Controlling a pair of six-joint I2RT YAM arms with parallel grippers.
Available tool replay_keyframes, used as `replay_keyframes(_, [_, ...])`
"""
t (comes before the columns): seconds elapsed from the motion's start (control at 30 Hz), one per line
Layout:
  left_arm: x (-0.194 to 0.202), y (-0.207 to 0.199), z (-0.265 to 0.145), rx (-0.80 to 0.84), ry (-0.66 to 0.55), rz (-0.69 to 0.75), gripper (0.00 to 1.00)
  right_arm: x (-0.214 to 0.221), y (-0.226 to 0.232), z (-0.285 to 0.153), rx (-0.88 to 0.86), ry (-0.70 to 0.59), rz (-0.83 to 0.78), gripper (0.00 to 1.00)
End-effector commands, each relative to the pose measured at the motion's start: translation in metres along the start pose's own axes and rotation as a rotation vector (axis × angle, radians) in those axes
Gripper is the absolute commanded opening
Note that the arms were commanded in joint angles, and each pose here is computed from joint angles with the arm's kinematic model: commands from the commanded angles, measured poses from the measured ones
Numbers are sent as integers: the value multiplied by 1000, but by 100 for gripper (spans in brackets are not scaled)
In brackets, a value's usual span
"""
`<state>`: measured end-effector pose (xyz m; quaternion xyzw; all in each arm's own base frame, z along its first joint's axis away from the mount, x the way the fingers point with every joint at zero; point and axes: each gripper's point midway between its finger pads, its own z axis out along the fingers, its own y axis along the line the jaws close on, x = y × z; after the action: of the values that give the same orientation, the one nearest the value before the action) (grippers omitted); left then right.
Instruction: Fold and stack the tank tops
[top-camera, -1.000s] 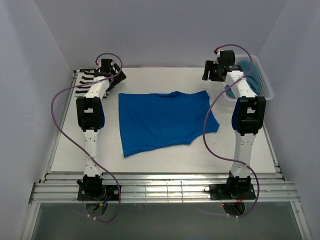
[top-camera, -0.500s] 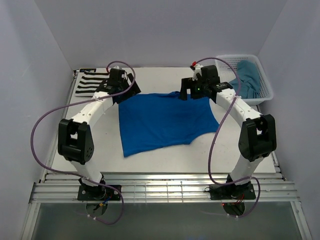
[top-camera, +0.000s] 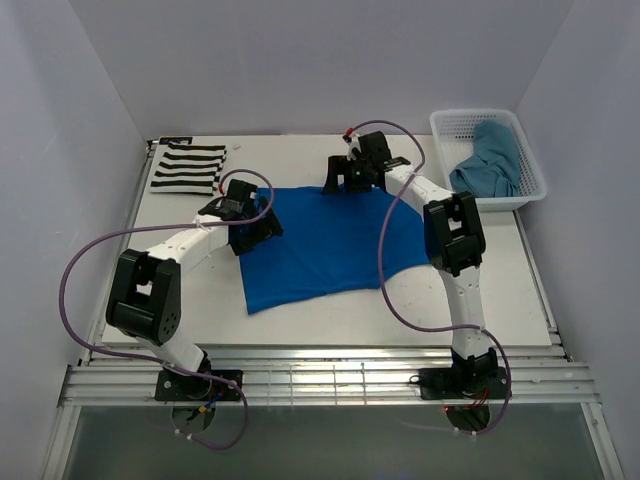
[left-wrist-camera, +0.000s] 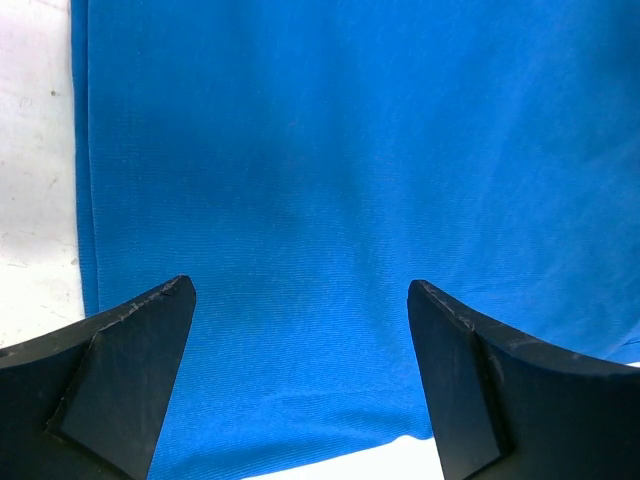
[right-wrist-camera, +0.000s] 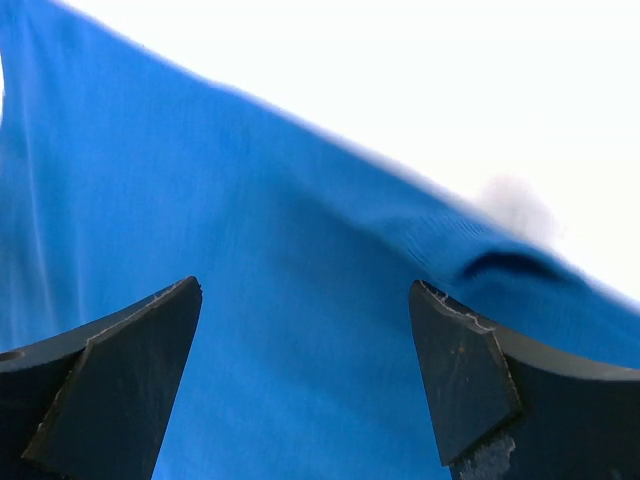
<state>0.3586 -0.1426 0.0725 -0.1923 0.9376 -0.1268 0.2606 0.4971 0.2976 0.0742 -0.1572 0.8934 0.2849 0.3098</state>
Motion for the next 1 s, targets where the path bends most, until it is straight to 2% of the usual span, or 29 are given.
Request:
replay_keyframes(0.0, [-4, -5, -13, 39, -28, -15, 98, -59, 7, 8, -14, -150, -1, 90])
replay_keyframes(0.07, [1, 0, -11, 27, -15, -11, 98, -85, -6, 22, 7, -210, 7, 90])
replay_keyframes(0.13, [3, 5, -12, 5, -15, -9, 98, -85, -32, 44, 30, -218, 70, 90])
replay_keyframes(0.17, [4, 8, -13, -3, -15, -9, 98, -105, -34, 40, 17, -265, 77, 90])
replay_keyframes(0.27, [9, 9, -17, -3, -4, -18, 98, -105, -55, 42, -18, -286, 164, 90])
replay_keyframes(0.3, [8, 9, -19, 3, -9, -19, 98, -116, -54, 37, -46, -330, 160, 90])
replay_keyframes(0.4, [11, 10, -22, 8, -5, -19, 98, -139, -50, 6, -56, -381, 119, 90])
replay_keyframes(0.43, [10, 9, -24, 14, -9, -20, 98, -158, -43, -17, -39, -423, 72, 90])
replay_keyframes(0.57, [8, 7, -36, 33, -38, -40, 98, -183, -27, -77, 25, -479, -32, 90])
replay_keyframes(0.7, [14, 9, -48, 52, -44, -58, 98, -165, -22, -123, 120, -453, -86, 90])
replay_keyframes(0.8, [24, 9, -49, 71, -26, -71, 98, -114, -27, -147, 194, -379, -44, 90])
replay_keyframes(0.87, [27, 11, -44, 58, -21, -70, 98, -62, -31, -156, 222, -315, -1, 90])
replay_keyframes(0.9, [22, 13, -41, 42, -41, -72, 98, -54, -25, -173, 224, -330, 13, 90])
replay_keyframes(0.93, [17, 11, -39, 37, -54, -75, 98, -37, -30, -174, 245, -311, 35, 90])
replay_keyframes(0.97, [13, 9, -35, 33, -60, -72, 98, 1, -39, -164, 257, -249, 66, 90])
